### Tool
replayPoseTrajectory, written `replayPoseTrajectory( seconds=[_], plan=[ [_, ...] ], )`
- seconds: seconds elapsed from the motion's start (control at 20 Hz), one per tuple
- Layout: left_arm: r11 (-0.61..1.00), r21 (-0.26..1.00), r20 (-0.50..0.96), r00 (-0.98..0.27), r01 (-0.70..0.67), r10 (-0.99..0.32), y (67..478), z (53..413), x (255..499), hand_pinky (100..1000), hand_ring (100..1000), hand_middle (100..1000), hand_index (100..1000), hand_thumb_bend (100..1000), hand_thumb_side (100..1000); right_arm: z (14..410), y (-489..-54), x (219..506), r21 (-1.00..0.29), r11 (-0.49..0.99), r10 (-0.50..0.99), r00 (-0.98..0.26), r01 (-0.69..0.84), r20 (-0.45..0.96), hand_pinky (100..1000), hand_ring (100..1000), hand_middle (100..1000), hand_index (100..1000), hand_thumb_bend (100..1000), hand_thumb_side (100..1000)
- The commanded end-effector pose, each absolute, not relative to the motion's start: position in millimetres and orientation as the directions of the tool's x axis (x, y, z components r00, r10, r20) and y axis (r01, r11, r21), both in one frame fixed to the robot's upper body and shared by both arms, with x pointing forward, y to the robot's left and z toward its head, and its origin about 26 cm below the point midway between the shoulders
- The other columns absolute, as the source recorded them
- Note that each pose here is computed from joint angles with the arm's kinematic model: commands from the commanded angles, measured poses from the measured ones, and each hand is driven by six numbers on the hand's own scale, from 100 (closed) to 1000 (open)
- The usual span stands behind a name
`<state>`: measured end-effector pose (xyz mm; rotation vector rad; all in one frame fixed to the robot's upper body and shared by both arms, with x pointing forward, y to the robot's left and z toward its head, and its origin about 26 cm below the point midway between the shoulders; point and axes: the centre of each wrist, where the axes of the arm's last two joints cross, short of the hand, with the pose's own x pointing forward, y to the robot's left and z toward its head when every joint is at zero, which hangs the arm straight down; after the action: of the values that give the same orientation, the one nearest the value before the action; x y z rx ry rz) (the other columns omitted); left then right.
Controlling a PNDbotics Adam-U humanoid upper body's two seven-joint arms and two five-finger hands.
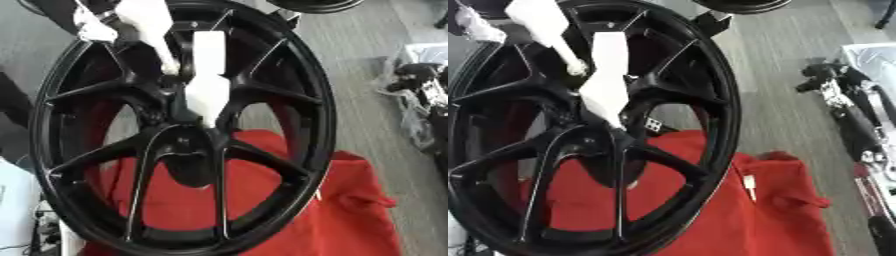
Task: Pull the pin out of the wheel hub.
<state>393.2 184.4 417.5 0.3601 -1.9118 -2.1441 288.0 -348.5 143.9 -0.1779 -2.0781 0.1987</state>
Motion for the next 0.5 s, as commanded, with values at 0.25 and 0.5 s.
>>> replayPoseTrajectory(
  seconds=[0.25, 0.5],
  plan=[
    [-0.033, 0.999, -0.038, -0.862, -0.025, -0.506, 289.4, 457.9, 372.5, 681, 460, 180, 194, 105, 100, 150.9, -354.9, 285.9, -0.245, 0.967, 0.245, -0.498, 0.068, 0.832, 936, 627, 666, 685, 100, 555],
    [0.041, 0.999, 0.037, -0.709, 0.011, -0.704, 371.3, 442.4, 360.4, 686, 474, 210, 217, 107, 100, 151.6, -358.1, 283.9, -0.246, 0.965, 0.256, -0.500, 0.087, 0.827, 936, 627, 666, 685, 100, 548]
  ],
)
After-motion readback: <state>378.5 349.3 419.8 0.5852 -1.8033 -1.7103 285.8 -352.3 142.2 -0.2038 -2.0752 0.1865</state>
